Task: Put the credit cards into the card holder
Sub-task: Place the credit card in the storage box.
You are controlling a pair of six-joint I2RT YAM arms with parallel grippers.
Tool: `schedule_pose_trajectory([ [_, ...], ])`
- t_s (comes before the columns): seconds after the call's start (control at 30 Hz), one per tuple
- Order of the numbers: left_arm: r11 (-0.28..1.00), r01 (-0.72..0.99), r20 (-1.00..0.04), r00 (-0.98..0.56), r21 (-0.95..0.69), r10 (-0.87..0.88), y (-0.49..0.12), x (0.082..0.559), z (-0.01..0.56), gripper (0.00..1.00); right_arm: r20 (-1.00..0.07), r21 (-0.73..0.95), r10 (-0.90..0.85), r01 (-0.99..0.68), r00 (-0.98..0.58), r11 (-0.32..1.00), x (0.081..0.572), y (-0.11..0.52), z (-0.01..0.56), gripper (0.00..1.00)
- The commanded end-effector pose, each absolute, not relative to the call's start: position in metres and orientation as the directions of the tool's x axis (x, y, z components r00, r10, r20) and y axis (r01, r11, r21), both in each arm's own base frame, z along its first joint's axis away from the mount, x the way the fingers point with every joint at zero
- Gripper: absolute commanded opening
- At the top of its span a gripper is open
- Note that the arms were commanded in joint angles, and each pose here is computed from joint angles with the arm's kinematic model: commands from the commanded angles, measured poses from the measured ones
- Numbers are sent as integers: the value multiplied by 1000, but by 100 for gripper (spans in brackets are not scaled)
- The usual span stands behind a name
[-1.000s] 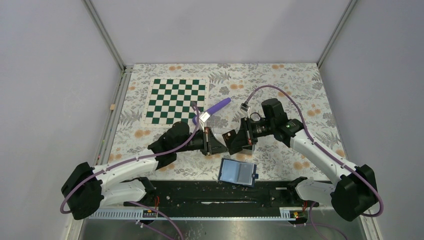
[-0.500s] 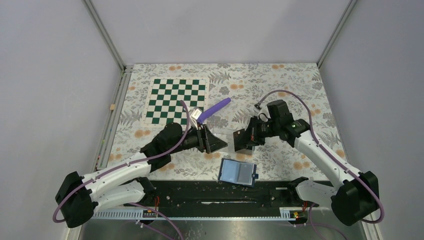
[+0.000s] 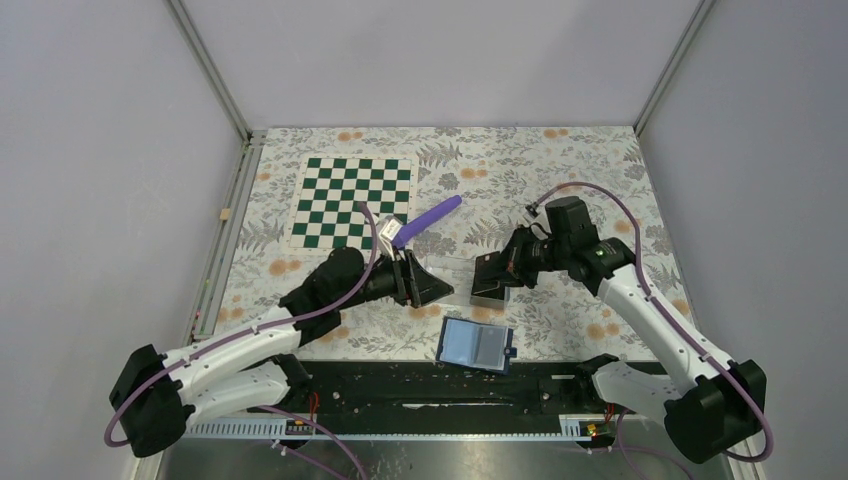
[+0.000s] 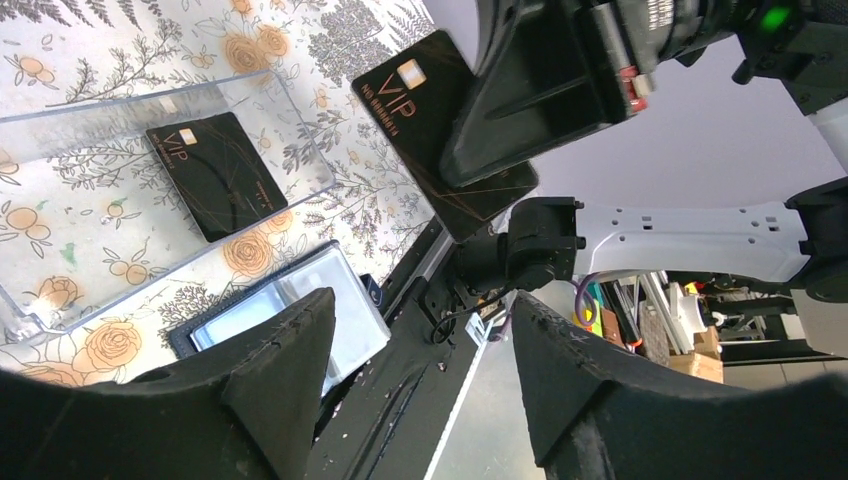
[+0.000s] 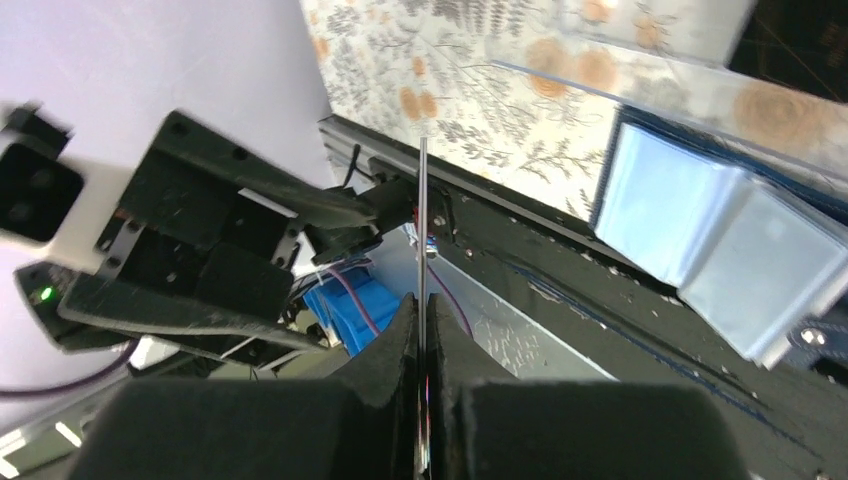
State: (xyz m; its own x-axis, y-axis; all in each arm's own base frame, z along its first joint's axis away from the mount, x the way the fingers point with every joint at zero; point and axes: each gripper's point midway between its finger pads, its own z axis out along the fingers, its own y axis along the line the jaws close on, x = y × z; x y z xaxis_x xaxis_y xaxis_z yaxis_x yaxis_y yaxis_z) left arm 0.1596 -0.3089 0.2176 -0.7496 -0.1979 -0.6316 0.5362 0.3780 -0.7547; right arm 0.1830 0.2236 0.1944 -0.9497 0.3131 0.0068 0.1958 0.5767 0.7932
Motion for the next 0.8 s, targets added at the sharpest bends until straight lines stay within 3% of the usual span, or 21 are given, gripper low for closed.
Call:
schedule_pose_trajectory([
  [0.0, 295, 543, -611, -754, -786, -242, -319, 162, 236, 64, -180, 904, 208, -79, -961, 420, 185, 240, 246, 0],
  [0.23, 113, 527, -536, -793, -842, -290, -334, 164, 270, 54, -371, 896, 59, -340, -927, 286, 161, 244, 262, 0],
  [0.37, 17, 546, -528, -803, -838, -276, -344, 160, 289, 48, -387, 896, 31, -368, -922, 247, 156, 245, 261, 0],
  [0.63, -31, 546, -526, -819, -837, -229, -356, 159, 293, 36, -403, 905, 63, -387, -913, 177, 159, 250, 274, 0],
  [0.77, -71, 545, -517, -823, -835, -238, -357, 158, 300, 20, -398, 908, 60, -383, -915, 170, 159, 250, 275, 0],
])
